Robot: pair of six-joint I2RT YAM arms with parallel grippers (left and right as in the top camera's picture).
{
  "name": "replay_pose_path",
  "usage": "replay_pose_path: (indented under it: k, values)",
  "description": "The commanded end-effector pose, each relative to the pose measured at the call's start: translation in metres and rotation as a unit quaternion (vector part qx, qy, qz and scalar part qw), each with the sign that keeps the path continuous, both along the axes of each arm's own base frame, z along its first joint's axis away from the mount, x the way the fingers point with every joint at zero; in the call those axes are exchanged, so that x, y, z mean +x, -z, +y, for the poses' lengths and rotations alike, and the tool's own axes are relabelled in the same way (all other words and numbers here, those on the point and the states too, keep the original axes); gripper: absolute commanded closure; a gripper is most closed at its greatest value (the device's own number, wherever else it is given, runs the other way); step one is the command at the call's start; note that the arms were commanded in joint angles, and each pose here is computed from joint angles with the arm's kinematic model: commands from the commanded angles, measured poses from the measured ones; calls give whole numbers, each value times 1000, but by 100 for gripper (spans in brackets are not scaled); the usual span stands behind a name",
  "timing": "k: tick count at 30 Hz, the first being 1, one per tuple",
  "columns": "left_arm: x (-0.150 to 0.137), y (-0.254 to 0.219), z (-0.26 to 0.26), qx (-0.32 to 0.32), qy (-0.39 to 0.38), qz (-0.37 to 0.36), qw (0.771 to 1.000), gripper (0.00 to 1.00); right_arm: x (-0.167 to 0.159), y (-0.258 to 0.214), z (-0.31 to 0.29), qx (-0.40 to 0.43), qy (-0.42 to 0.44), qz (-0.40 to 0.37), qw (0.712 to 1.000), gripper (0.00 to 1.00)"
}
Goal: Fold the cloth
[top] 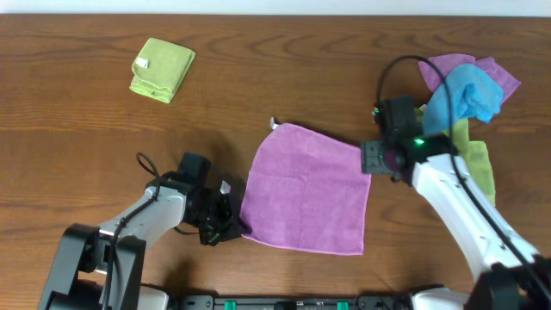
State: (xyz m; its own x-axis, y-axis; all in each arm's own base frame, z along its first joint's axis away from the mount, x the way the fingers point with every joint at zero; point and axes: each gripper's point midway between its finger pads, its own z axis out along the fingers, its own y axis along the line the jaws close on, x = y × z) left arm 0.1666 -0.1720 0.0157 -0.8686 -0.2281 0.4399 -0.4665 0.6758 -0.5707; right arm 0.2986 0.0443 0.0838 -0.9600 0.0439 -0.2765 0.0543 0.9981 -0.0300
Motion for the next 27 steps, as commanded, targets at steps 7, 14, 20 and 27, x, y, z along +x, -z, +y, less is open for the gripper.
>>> replay_pose_path:
  k: [7, 14, 20, 27]
  values:
    - [6, -3, -2, -8, 1, -18, 1000, 94, -3, 0, -4, 68, 63, 13, 996, 26]
    - [6, -4, -3, -12, 1, -17, 1000, 94, 99, -54, -40, -21, 59, -226, 972, 26]
    - [5, -5, -3, -16, 1, -16, 1000, 94, 118, -72, -36, -21, 36, -276, 960, 25]
    - [5, -6, -4, -17, 1, -15, 1000, 94, 31, -30, 0, 95, 34, -70, 992, 9]
